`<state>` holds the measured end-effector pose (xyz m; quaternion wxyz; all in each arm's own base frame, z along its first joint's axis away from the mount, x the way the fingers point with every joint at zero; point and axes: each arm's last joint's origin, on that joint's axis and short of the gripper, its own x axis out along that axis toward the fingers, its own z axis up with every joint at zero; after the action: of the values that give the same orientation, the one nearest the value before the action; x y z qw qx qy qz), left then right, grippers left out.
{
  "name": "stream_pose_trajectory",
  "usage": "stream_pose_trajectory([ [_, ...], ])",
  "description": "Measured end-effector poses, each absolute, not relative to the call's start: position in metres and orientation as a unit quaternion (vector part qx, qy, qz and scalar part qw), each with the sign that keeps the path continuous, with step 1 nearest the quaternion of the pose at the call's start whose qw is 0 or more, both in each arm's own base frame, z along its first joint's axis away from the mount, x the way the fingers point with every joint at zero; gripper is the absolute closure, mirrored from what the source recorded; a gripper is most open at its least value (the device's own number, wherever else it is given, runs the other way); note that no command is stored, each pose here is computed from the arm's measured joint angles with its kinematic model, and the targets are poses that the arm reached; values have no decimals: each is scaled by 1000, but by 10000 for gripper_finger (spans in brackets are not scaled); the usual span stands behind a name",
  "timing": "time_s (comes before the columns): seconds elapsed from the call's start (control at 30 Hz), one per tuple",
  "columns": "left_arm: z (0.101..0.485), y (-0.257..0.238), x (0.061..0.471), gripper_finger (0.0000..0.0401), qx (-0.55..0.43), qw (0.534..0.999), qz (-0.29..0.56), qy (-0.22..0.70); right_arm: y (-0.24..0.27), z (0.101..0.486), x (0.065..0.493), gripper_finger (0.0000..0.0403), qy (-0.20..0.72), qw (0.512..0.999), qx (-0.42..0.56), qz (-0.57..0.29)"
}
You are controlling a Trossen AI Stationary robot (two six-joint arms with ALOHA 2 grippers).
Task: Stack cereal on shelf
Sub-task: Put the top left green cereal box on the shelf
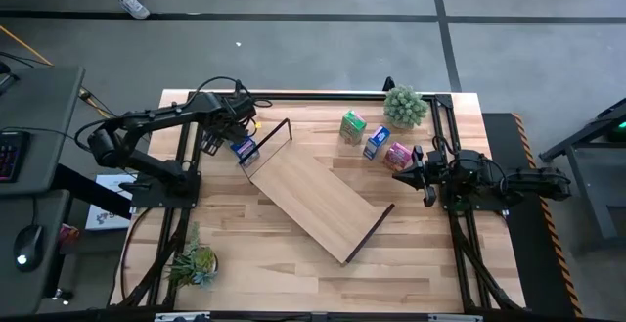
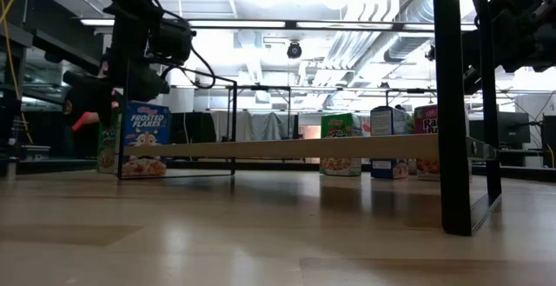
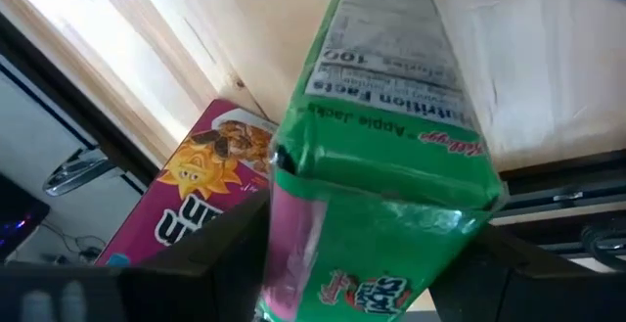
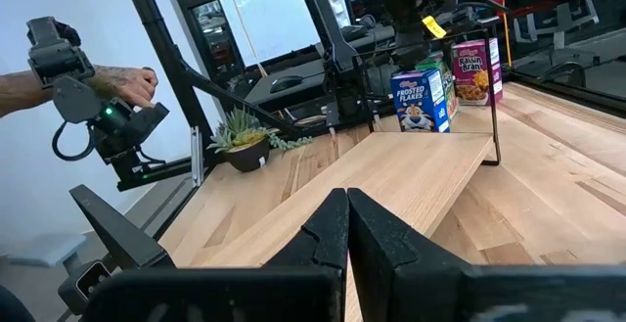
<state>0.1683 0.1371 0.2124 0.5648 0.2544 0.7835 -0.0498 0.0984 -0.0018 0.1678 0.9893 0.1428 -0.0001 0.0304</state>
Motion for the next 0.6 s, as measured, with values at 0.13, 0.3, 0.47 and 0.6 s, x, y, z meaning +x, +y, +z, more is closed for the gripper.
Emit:
stream_pose_trajectory([
  [0.13, 213, 137, 168, 223, 255, 560, -40, 787, -2, 168, 98, 402, 0, 989, 143, 30],
  [0.3, 214, 135, 168, 270, 261, 544, -21, 797, -2, 168, 98, 402, 0, 989, 143, 30],
  [0.47, 228, 136, 170, 287, 304, 500, 26, 810, -2, 168, 98, 402, 0, 989, 143, 30],
  [0.6, 257, 134, 176, 286, 336, 473, 80, 810, -2, 168, 98, 402, 0, 989, 143, 30],
])
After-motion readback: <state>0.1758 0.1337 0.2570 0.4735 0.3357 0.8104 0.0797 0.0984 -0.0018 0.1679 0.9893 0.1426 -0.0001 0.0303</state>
